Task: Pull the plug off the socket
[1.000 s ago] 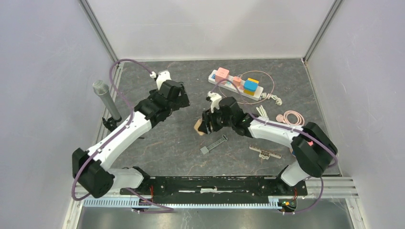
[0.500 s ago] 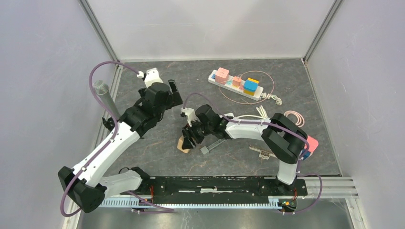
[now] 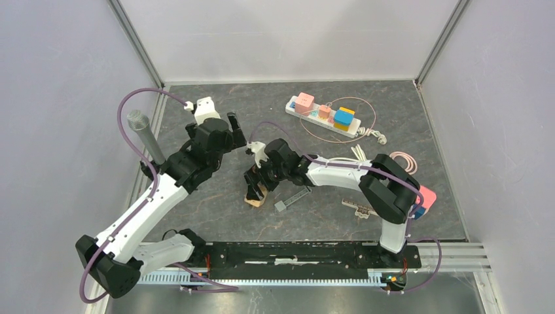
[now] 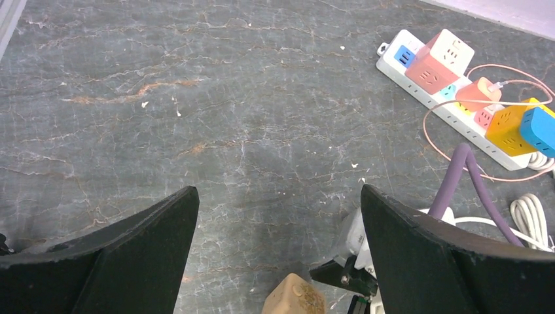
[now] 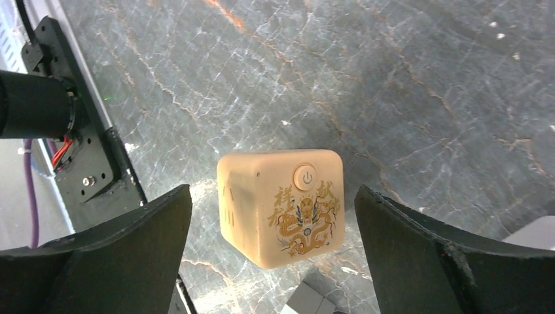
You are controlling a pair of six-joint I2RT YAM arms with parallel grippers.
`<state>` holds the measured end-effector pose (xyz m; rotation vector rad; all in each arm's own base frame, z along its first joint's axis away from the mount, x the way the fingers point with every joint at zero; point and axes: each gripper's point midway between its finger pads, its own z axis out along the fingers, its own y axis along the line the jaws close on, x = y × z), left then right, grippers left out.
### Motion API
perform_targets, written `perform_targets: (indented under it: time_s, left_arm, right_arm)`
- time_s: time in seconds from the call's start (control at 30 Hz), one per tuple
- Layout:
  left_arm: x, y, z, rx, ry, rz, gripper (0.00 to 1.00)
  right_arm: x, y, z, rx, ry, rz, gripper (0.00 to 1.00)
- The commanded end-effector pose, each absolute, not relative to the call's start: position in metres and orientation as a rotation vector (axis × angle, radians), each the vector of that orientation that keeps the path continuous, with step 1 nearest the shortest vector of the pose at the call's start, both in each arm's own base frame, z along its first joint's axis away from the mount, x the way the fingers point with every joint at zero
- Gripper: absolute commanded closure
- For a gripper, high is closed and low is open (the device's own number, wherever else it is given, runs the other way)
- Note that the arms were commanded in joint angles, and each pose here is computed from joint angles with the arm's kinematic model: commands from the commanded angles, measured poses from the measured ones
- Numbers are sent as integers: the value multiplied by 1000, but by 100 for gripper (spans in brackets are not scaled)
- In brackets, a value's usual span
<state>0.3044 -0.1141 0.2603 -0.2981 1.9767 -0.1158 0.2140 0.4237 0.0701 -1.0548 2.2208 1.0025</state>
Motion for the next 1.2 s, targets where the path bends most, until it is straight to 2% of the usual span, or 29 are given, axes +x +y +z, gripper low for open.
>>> perform_targets:
  time_s: [0.0, 0.27, 0.4, 0.6, 0.77, 0.93, 1.17]
  left_arm:
    - [307, -108, 284, -290, 1895, -119, 0]
    - [307, -121, 304, -209, 1854, -205, 0]
    - [306, -131, 312, -131, 1859, -246, 0]
    - [302, -153, 307, -2, 1902, -356, 0]
    - [307, -184, 289, 93, 1969, -462, 0]
    - [328, -210, 275, 150, 2029, -492, 0]
    - [367, -244, 269, 175, 2051, -529, 0]
  right_arm:
    - [245, 426, 114, -965, 2106, 943, 2]
    - [304, 384, 189, -663, 1976, 826, 2]
    - [342, 325, 218, -411, 1982, 630, 5]
    - [382, 205, 247, -10, 1992, 235, 5]
    - [396, 139, 242, 154, 2056, 63, 4]
    - [418, 104, 221, 200, 2109, 54, 4]
    - [442, 108, 188, 0, 2160, 161, 16]
